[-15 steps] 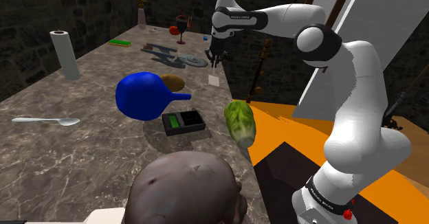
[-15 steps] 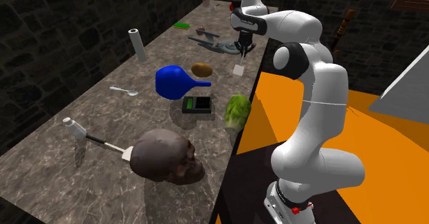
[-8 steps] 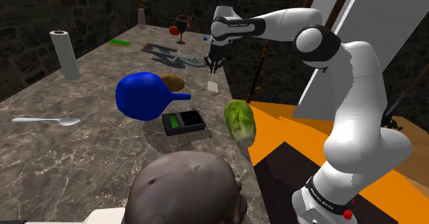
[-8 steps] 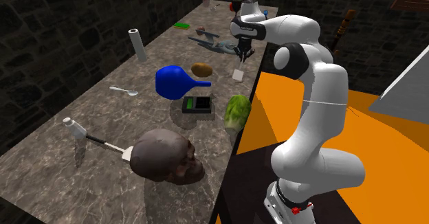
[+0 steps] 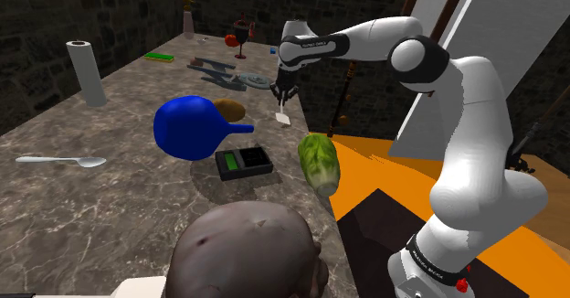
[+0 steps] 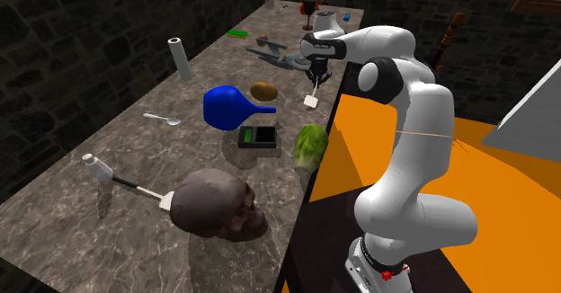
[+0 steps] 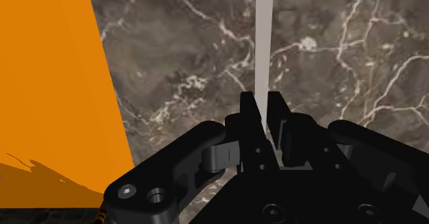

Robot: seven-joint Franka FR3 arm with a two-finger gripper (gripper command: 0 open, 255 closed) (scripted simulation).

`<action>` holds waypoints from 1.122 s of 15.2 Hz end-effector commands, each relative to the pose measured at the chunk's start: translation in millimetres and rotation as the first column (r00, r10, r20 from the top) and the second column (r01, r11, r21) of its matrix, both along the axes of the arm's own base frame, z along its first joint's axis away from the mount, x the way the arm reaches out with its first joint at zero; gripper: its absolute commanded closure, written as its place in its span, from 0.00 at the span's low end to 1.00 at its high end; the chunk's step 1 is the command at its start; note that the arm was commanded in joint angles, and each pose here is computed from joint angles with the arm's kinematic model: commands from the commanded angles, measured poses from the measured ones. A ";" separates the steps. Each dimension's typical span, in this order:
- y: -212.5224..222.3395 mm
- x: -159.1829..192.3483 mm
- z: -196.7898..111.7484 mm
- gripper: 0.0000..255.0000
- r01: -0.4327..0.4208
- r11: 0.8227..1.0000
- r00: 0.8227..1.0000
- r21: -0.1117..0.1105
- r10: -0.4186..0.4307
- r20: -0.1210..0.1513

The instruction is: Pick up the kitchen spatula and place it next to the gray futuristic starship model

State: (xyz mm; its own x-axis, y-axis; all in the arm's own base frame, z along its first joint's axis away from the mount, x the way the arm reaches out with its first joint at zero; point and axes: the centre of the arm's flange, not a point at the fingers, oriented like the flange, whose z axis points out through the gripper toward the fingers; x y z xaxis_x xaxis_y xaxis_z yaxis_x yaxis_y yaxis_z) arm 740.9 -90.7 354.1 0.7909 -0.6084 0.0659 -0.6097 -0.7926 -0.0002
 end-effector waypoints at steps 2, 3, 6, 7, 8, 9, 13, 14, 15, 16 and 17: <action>0.2 0.7 -3.6 1.00 0.000 1.000 1.000 0.000 0.000 0.000; 0.2 0.7 -3.6 1.00 0.000 1.000 1.000 0.000 0.000 0.000; 0.2 0.7 -3.6 1.00 0.000 1.000 1.000 0.000 0.000 0.000; 0.2 0.7 -3.6 1.00 0.000 1.000 1.000 0.000 0.000 0.000; 0.2 0.7 -3.6 0.00 0.000 1.000 1.000 0.000 0.000 0.000; 0.2 0.7 -3.6 0.00 0.000 1.000 1.000 0.000 0.000 0.000; 0.2 0.7 -3.6 0.00 0.000 1.000 1.000 0.000 0.000 0.000; 0.7 0.0 9.6 0.00 0.000 1.000 1.000 0.000 0.000 0.000; 1.3 -0.7 22.7 0.00 0.000 1.000 1.000 0.000 0.000 0.000; 1.8 -1.4 35.9 0.00 0.000 1.000 1.000 0.000 0.000 0.000; 2.2 -2.0 46.3 0.00 0.000 1.000 1.000 0.000 0.000 0.000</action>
State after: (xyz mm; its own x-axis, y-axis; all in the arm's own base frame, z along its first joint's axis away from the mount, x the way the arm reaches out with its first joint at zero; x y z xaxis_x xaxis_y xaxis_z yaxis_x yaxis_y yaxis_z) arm 739.6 -86.6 386.2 0.7908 -0.6084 0.0673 -0.6097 -0.7926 -0.0008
